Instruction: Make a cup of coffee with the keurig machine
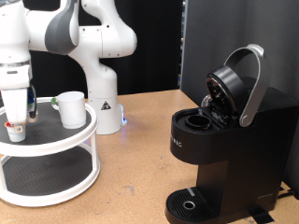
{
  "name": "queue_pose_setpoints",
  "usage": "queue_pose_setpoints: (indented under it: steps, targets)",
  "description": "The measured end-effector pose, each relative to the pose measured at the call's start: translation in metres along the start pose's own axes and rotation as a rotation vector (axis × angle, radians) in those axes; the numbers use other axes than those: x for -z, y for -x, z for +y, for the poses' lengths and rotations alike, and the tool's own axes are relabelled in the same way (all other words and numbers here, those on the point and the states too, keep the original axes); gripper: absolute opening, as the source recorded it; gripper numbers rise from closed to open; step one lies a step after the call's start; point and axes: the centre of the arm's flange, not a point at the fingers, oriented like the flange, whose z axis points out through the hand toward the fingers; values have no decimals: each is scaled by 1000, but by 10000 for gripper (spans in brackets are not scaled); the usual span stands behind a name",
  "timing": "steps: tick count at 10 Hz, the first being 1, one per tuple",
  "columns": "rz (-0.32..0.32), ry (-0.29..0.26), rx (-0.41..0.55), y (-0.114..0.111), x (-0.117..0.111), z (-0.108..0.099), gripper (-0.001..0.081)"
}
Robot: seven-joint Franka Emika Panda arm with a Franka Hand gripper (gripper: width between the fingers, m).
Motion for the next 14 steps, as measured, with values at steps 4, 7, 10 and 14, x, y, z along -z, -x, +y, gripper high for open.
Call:
queue_pose_setpoints:
  steps: [4, 7, 10, 14]
  targets:
    - [2, 3, -4, 0, 1, 0, 449]
    - [47, -5, -38, 2, 19, 1, 449]
    - [90, -20, -50, 5, 64, 5, 449]
    - [105, -36, -48, 4, 84, 4, 449]
